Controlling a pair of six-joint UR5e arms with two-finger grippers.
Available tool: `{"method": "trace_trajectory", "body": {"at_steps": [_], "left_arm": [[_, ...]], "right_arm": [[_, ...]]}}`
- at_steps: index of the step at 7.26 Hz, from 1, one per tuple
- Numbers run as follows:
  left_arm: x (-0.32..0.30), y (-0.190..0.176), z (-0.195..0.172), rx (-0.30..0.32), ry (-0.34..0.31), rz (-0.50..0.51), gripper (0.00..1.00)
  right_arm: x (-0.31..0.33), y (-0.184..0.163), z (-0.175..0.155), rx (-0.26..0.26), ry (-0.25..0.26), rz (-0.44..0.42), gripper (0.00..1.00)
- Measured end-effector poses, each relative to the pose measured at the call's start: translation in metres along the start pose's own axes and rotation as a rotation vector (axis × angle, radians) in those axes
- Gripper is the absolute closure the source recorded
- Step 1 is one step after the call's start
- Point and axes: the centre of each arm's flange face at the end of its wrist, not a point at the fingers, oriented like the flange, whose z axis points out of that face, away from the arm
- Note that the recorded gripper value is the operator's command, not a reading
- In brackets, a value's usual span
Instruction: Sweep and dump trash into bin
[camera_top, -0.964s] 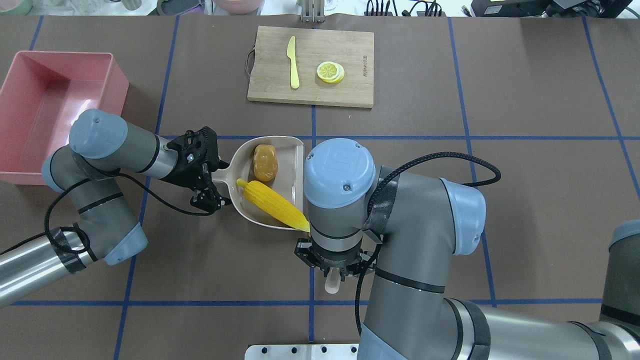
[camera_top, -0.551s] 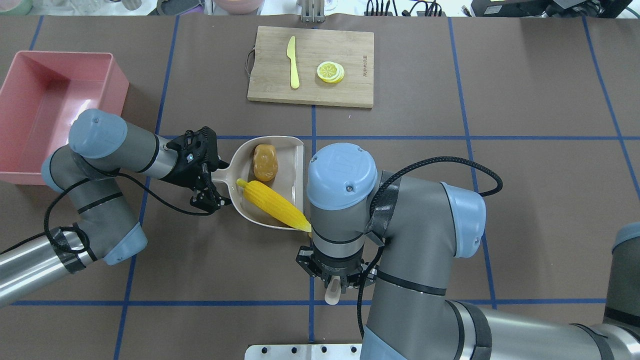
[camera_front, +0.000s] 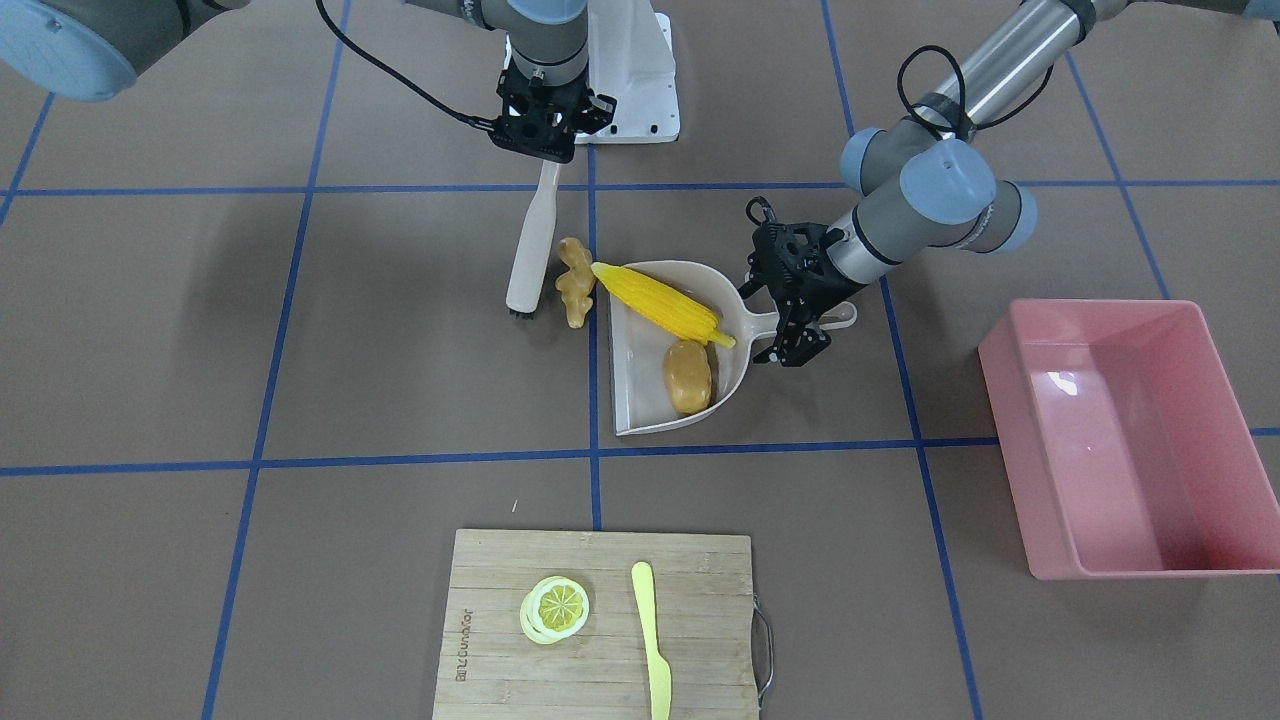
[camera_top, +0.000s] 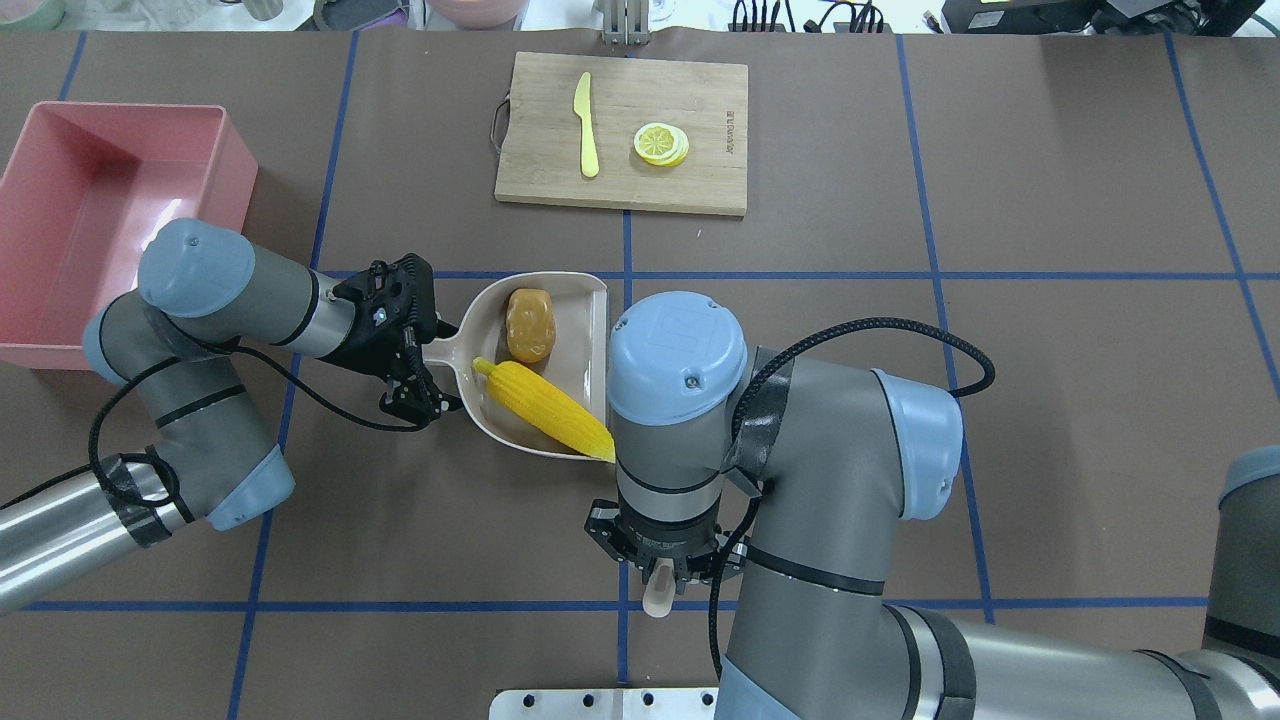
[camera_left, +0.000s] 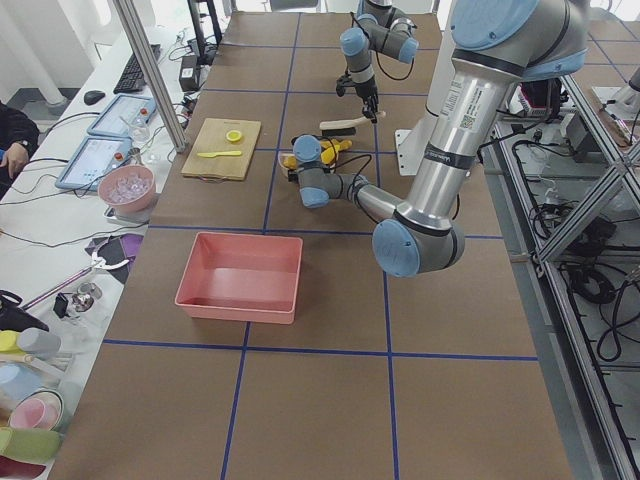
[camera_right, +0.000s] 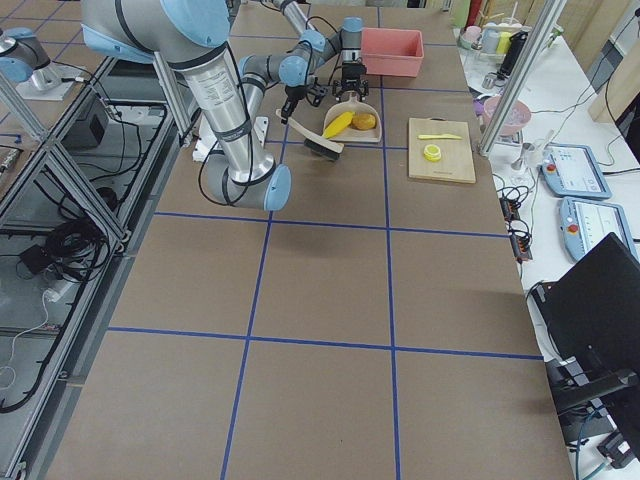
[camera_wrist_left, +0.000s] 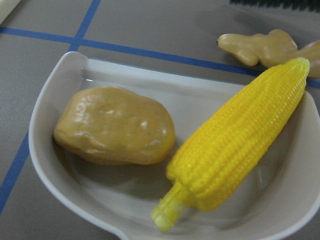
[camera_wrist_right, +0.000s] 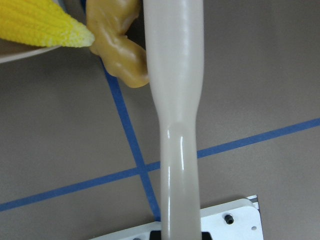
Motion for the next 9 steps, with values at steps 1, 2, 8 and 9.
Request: {"method": "trace_trajectory", "body": {"at_steps": [1,2,8,9], "left_arm": [[0.000,0.000,0.000,0.000,0.000,0.000,0.04],[0.000,0.000,0.000,0.000,0.000,-0.001,0.04],[0.001,0.001,0.001,-0.002,0.002,-0.001,0.04],[0.001,0.001,0.001,-0.002,0.002,-0.001,0.03]], "right_arm": [[-0.003,0.000,0.005,-0.019,-0.008,-0.010,1.00],[-0.004,0.001,0.007,-0.033,-0.010,-0.014,1.00],[-0.067,-0.015,0.000,-0.042,-0.052,-0.016,1.00],[-0.079,-0.017,-0.010,-0.040,-0.063,-0.015,1.00]]}}
